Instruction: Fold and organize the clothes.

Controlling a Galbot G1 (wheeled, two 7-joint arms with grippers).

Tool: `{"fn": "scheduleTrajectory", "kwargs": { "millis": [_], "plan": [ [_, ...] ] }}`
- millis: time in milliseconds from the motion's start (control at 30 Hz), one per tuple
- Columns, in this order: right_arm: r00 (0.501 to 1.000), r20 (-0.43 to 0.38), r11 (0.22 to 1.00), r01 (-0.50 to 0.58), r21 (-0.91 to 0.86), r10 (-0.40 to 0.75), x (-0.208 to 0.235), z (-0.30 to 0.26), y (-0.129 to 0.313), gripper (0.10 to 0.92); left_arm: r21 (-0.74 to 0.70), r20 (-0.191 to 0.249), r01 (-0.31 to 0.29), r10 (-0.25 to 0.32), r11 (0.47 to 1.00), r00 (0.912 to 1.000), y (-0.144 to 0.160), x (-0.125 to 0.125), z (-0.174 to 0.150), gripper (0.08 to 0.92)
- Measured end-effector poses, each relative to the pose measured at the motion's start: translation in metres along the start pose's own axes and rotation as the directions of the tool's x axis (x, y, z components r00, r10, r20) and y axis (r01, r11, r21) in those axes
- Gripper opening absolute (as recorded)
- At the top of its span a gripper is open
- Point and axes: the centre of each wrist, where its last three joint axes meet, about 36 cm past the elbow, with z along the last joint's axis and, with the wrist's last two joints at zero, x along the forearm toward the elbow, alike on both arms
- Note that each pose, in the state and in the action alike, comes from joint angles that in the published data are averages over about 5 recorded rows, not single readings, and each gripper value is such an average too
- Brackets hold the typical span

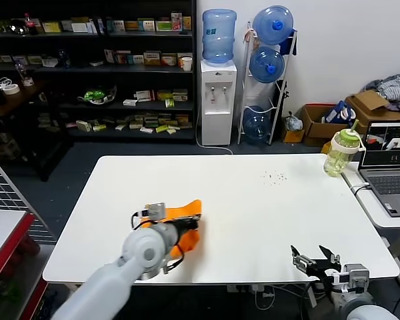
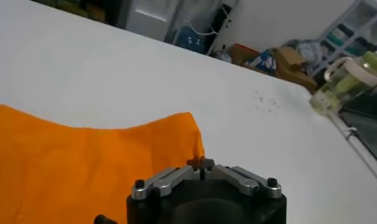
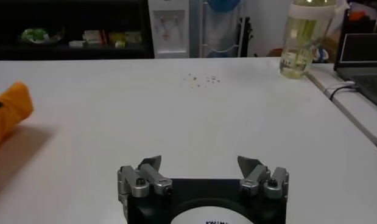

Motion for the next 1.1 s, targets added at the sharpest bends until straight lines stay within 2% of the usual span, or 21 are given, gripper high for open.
{"fn": "scheduleTrajectory", "kwargs": {
  "millis": [167,333,600,700,767,933,1033,1100],
  "plan": [
    [1.000,-0.005,1.000,-0.009,-0.002,0.009,0.001,0.002,-0.002,0.823,0.001,-0.015,-0.032,0.032,0.999,0.9994,-0.036,-0.033,-0.001,0.090],
    [1.000,-0.007,1.000,-0.017,-0.003,0.017,0.001,0.003,-0.005,0.823,-0.008,-0.031,-0.049,0.049,0.999,0.9983,-0.062,-0.055,0.002,0.090],
    [1.000,-0.008,1.000,-0.018,-0.004,0.018,-0.002,0.003,-0.009,0.823,-0.028,-0.060,-0.076,0.074,0.997,0.9955,-0.094,-0.075,0.011,0.090],
    [1.000,0.002,1.000,-0.014,-0.003,0.014,-0.004,0.004,-0.010,0.823,-0.032,-0.058,-0.083,0.081,0.996,0.9950,-0.099,-0.079,0.012,0.118],
    [1.000,0.020,1.000,-0.008,-0.001,0.008,-0.005,0.004,-0.011,0.823,-0.032,-0.052,-0.090,0.088,0.995,0.9947,-0.101,-0.081,0.012,0.165],
    [0.995,0.096,1.000,0.026,0.014,-0.027,-0.010,0.003,-0.014,0.823,-0.022,-0.006,-0.122,0.122,0.992,0.9926,-0.098,-0.077,0.011,0.312],
    [0.987,0.154,0.998,0.049,0.034,-0.054,-0.016,0.002,-0.015,0.823,-0.017,0.065,-0.152,0.153,0.988,0.9860,-0.089,-0.066,0.010,0.399],
    [0.978,0.196,0.997,0.060,0.050,-0.069,-0.021,0.002,-0.017,0.823,-0.022,0.137,-0.170,0.172,0.985,0.9756,-0.075,-0.056,0.010,0.451]
  ]
}}
